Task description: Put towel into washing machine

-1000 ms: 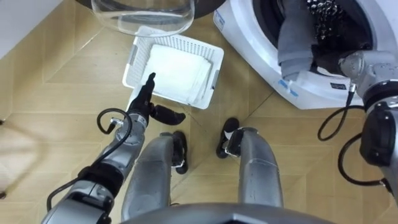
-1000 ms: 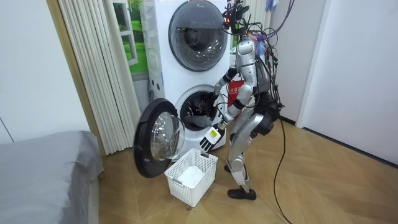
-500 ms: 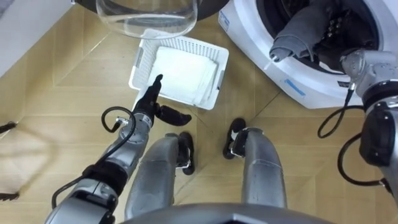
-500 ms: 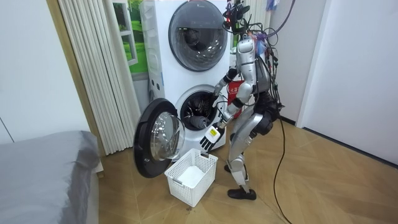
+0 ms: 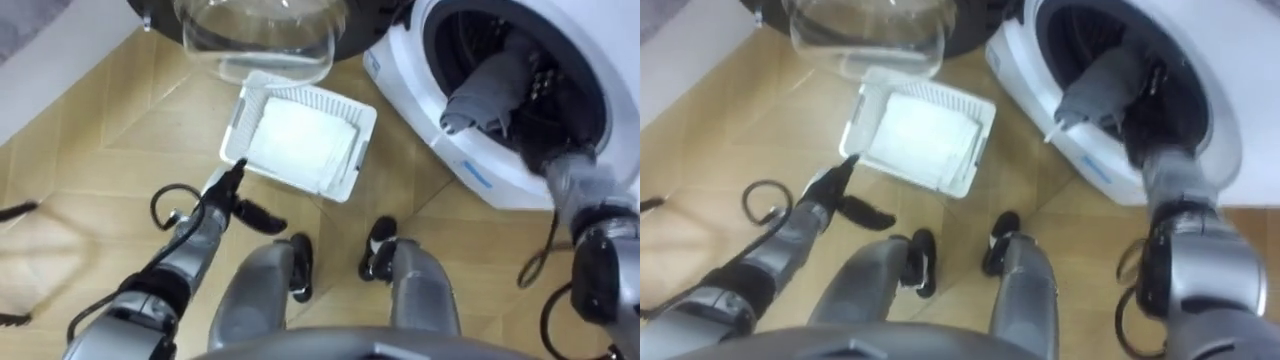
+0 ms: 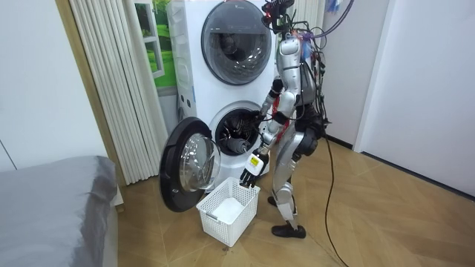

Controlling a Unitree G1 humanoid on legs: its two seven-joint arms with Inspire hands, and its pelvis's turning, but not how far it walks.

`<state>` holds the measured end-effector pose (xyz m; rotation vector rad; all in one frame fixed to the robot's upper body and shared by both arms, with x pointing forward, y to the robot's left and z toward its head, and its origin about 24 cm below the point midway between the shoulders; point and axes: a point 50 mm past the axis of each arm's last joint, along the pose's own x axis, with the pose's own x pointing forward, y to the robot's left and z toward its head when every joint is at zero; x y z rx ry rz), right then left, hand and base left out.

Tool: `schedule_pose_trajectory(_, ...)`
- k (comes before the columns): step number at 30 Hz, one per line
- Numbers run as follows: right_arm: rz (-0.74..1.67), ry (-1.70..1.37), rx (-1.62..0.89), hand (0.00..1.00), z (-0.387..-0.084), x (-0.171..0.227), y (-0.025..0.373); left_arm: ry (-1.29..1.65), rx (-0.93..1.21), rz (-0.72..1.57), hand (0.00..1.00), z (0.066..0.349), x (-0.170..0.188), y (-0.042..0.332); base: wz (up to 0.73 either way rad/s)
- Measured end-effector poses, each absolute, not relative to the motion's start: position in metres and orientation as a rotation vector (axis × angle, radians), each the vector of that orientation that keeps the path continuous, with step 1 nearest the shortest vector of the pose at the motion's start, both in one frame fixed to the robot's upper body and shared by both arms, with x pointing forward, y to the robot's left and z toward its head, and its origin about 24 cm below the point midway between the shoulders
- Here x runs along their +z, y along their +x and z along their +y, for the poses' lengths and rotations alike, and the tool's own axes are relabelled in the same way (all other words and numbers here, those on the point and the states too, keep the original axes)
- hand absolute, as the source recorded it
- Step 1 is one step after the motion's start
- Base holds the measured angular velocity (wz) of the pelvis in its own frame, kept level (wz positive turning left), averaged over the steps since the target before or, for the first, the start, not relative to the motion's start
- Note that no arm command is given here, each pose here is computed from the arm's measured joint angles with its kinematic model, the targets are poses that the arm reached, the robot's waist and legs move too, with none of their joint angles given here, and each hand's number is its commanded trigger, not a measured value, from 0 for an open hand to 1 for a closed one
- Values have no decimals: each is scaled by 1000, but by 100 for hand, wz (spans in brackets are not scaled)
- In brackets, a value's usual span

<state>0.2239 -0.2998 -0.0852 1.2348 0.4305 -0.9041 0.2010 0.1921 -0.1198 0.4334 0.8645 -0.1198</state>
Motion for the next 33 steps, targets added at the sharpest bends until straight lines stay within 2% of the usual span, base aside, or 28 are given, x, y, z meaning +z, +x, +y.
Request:
schedule_pose_trajectory(6,778,928,-894,0,-281,-133,147,407,-25,1002,0,222,-137,160,-1)
schedule_pose_trajectory(10,1039,545,-706,0,-276,-147,109,366,50,1106,0,235,-148,125,-1)
schedule_pose_trajectory(13,1161,341,-556,0,-270,-152,96,375,90,1150,0,241,-152,107,-3)
schedule_pose_trajectory(23,1311,113,-271,0,-250,-164,66,308,195,1274,0,254,-160,51,-1)
schedule_pose_trajectory(33,1347,81,-207,0,-245,-166,60,258,218,1336,0,250,-163,40,2)
